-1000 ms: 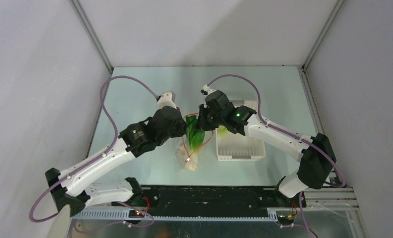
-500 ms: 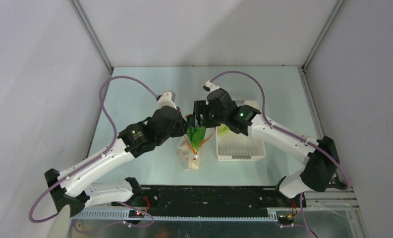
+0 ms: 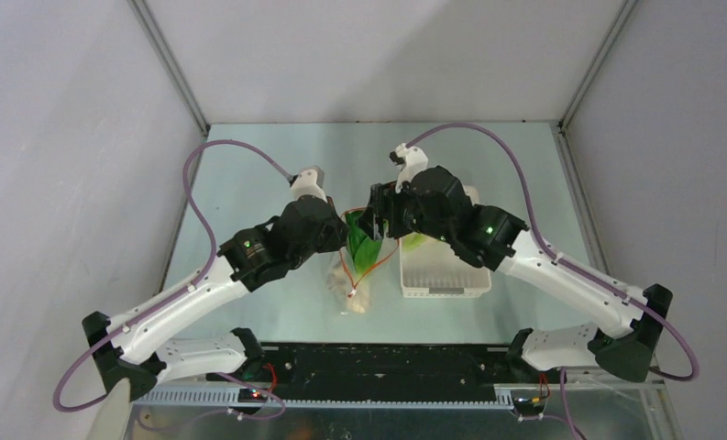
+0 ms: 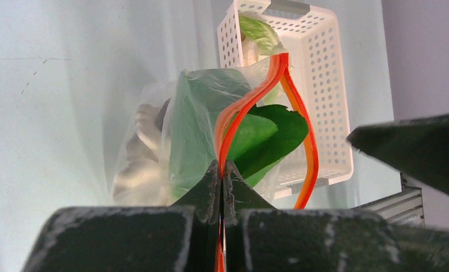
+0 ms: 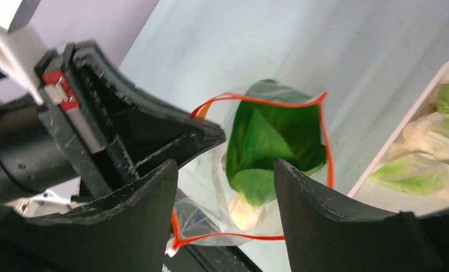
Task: Place the food in the zip-top bag and seal the zipper
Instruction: Adjust the fake vegetable in the zipper food storage bag.
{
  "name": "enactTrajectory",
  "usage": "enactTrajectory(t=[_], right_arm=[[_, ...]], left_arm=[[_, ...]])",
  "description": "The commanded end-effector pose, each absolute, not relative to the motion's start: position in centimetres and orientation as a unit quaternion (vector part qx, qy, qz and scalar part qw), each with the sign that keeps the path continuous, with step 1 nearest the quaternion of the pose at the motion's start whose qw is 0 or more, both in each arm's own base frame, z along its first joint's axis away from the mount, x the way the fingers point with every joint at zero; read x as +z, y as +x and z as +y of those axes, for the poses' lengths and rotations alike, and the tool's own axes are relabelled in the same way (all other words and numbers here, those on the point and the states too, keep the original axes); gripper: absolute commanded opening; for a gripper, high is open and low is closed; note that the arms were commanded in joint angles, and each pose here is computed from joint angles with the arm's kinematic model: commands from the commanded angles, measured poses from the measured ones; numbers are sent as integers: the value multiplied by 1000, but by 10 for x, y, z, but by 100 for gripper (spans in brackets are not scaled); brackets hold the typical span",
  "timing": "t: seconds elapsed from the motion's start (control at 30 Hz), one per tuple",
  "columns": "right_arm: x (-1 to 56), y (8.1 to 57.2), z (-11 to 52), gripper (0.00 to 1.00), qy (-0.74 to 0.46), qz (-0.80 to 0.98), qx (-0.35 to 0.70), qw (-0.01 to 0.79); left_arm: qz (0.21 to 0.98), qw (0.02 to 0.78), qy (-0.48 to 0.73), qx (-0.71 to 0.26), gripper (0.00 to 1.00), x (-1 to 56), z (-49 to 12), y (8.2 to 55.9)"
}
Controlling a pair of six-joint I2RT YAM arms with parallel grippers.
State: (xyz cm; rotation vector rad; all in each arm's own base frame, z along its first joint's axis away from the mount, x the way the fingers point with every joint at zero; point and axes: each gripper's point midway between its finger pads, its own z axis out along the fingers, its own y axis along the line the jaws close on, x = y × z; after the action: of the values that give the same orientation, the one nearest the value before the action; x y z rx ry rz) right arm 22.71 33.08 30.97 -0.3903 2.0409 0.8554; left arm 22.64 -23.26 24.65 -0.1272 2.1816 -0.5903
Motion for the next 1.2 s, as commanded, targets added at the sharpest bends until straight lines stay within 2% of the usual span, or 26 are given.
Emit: enactTrajectory(t=[0.0,0.17,0.37,0.57,0.7,0.83,1.03,1.07,1.17], right_arm=[[296,207,343,66,-193,824,348,404],[258,216,354,54,-165,856,311,380],[213,249,348,47,-110,886,223,391],[172,262,366,43,-105,900,210,367],[164,268,367,43,-91,905,214,357],[190,269,364,52,-98,890,238,375],[268,236,358,74,-157,837,338,400],[285,228,353,80,-170,822,358,408],[305,224,330,91,-164,806,396,408]], left_arm=[[849,456,-60,-260,0,272,-236,234],[848,454,-55,-266,0,273,-238,233],[846,449,-52,-284,0,272,-242,229],[842,442,-32,-309,0,276,-252,224],[841,441,-33,-311,0,277,-251,223],[839,452,-46,-301,1,276,-244,225],[846,450,-73,-276,1,268,-229,236],[846,451,-81,-274,0,268,-224,240],[841,458,-90,-272,0,269,-216,246]])
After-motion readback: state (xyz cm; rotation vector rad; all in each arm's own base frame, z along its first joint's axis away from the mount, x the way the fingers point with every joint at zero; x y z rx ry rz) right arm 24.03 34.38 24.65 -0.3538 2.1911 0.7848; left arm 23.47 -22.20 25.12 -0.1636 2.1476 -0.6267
